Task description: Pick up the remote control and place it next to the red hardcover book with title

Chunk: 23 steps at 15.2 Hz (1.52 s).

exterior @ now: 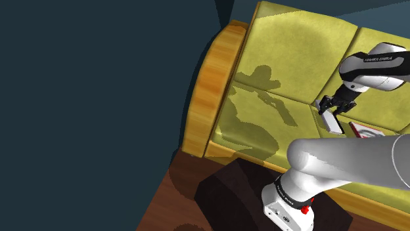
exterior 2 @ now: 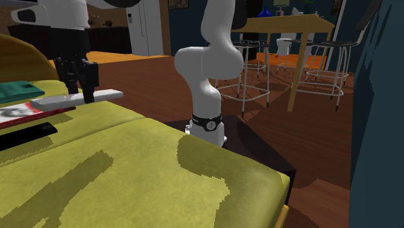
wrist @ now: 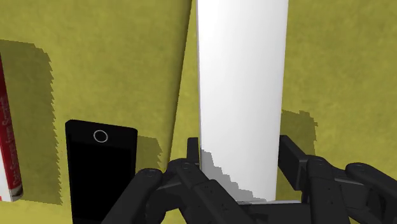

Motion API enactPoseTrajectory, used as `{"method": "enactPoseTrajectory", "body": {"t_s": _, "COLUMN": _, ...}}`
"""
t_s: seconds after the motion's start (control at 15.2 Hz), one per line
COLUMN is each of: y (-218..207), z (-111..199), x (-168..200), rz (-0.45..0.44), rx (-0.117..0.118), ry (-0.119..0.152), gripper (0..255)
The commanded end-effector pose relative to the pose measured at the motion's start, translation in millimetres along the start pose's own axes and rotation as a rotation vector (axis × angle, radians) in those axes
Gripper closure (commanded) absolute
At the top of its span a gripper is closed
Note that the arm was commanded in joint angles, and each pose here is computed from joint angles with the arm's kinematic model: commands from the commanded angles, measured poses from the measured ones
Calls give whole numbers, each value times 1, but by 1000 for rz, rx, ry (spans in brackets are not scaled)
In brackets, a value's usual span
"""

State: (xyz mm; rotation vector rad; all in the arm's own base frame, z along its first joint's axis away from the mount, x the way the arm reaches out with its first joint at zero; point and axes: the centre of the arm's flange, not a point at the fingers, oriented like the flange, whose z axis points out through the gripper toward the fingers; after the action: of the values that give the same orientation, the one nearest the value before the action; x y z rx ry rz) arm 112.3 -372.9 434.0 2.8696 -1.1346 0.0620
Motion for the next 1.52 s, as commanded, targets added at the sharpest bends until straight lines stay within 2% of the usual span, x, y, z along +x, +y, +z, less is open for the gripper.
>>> {"method": "enactPoseTrajectory", "body": {"t_s": 0.0, "y": 21, "z": -1, "x": -17, "rz": -2, "rx": -1, "ry": 0, "gripper": 255}}
{"method": "enactPoseTrajectory", "body": {"t_s": 1.45, "y": 244, "z": -7, "x": -202, "rz": -2, "rx": -1, "ry": 0, "gripper": 255}}
